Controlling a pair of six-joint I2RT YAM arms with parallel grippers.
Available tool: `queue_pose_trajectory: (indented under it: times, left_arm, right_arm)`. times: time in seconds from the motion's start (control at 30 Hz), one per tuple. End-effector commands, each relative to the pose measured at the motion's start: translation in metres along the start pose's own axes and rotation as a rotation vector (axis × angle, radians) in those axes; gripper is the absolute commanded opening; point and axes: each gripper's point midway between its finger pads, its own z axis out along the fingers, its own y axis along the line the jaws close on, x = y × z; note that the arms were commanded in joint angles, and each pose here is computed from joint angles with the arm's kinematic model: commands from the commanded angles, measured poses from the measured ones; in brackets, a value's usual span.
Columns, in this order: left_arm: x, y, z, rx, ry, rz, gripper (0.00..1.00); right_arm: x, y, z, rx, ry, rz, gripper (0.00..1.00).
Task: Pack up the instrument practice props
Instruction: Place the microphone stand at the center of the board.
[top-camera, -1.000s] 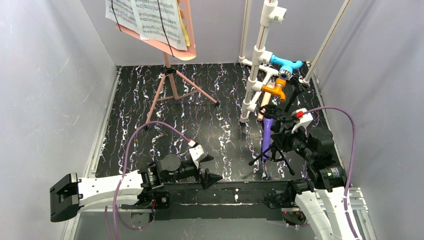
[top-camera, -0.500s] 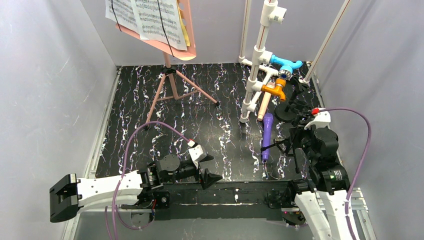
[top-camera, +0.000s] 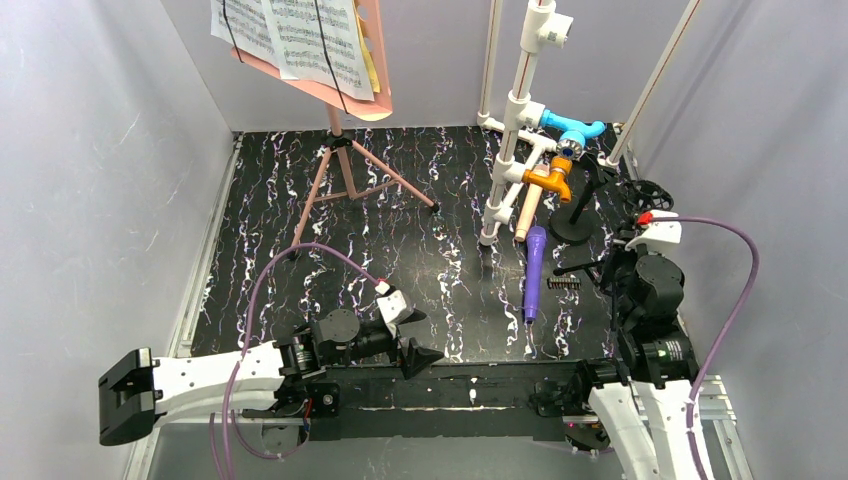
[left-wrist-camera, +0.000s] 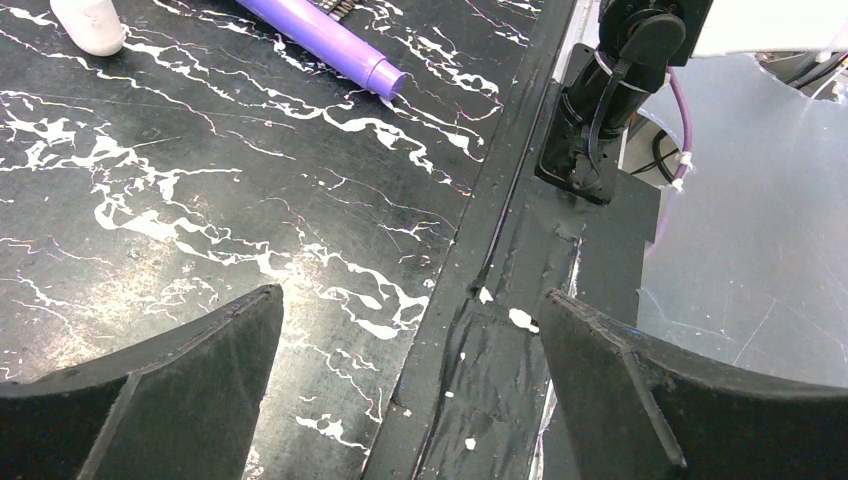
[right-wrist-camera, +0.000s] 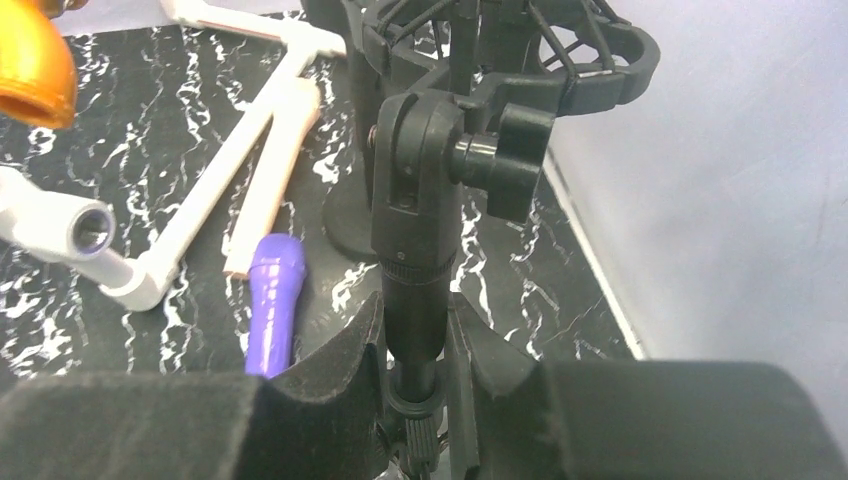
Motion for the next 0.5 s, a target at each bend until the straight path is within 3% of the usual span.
queue_pose_trajectory:
  times: [0.0, 0.47]
  left_arm:
    - [-0.008, 0.000, -0.003, -0.004, -0.028, 0.024, 0.98]
    - [-0.004, 0.000, -0.008, -0.004, -0.022, 0.018, 0.98]
  right_arm:
    - [-0.042, -0.012, 0.014, 0.078, -0.179, -0.044, 0.01]
    - [-0.023, -0.005, 0.046, 0.071, -0.147, -0.146, 0.01]
